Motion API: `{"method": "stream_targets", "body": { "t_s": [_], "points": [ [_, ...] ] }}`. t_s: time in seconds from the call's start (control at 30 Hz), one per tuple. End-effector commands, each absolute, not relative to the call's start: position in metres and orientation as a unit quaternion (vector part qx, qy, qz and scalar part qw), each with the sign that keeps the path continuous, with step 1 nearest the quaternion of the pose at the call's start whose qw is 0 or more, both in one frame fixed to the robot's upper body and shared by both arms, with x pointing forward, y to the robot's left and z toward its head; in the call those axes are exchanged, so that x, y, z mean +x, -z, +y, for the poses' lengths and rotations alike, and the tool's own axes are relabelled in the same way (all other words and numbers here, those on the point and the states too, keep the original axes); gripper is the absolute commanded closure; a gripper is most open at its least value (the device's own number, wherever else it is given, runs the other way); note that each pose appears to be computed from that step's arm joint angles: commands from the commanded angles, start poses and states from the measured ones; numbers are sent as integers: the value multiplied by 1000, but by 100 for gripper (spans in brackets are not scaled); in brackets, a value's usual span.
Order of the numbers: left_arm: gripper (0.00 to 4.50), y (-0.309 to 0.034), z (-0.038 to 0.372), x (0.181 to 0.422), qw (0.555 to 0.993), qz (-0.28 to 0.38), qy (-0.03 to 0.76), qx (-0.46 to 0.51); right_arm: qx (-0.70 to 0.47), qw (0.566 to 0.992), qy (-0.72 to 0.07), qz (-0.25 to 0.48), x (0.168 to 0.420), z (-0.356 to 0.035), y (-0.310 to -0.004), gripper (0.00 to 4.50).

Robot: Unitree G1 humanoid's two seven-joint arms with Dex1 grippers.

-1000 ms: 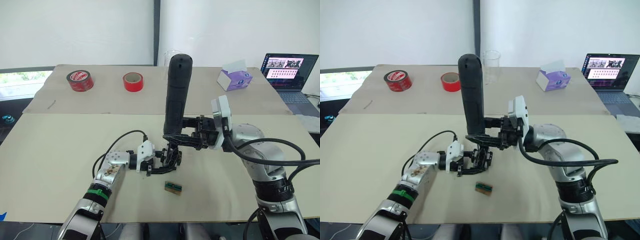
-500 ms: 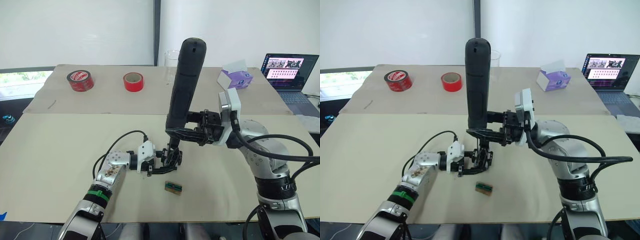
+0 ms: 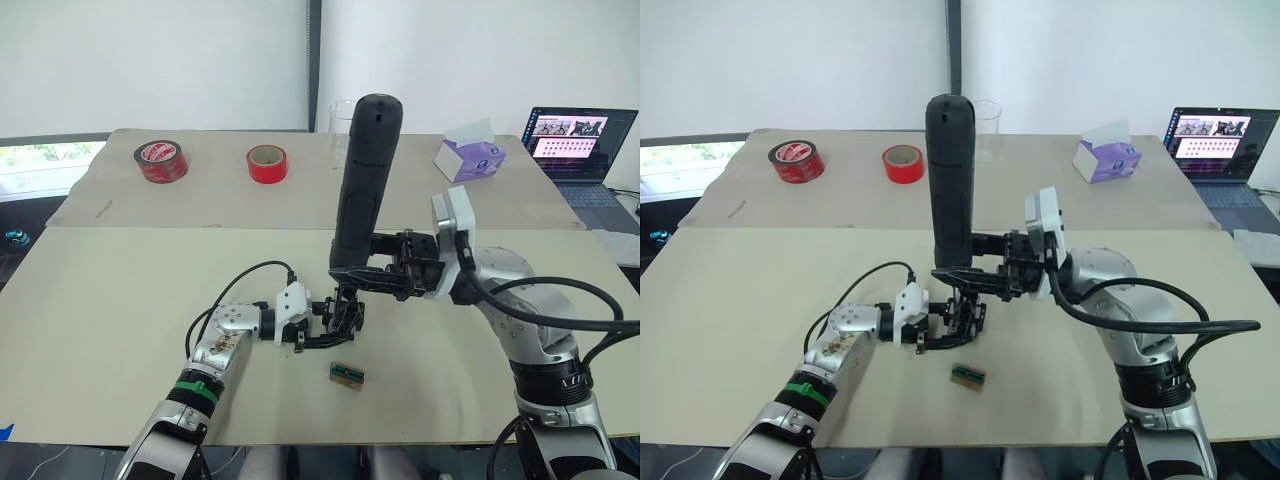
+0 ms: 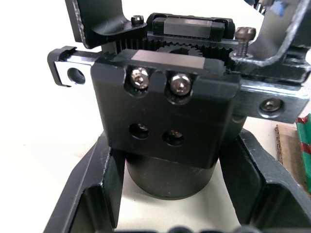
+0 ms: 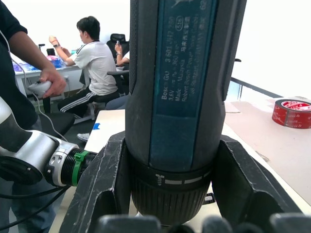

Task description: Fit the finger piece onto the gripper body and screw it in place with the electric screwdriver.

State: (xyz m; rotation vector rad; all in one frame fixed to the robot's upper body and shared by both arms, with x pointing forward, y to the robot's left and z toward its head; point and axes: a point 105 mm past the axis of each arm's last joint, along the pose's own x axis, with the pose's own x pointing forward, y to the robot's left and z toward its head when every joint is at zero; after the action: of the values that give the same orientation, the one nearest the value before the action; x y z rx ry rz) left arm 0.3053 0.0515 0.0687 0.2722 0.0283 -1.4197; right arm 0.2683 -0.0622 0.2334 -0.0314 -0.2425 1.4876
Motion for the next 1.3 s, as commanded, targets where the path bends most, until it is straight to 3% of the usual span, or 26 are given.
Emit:
{"method": "stream_targets", "body": {
  "t_s": [0.03,1.3],
  "points": [
    [221,-59,52,302,750,32,649,125,-28,720,-678,-145,261,-62,-246,258],
    [221,-55,53,300,750,39,649,122,-29,718,-680,-148,262,-62,-249,258]
  ]
}}
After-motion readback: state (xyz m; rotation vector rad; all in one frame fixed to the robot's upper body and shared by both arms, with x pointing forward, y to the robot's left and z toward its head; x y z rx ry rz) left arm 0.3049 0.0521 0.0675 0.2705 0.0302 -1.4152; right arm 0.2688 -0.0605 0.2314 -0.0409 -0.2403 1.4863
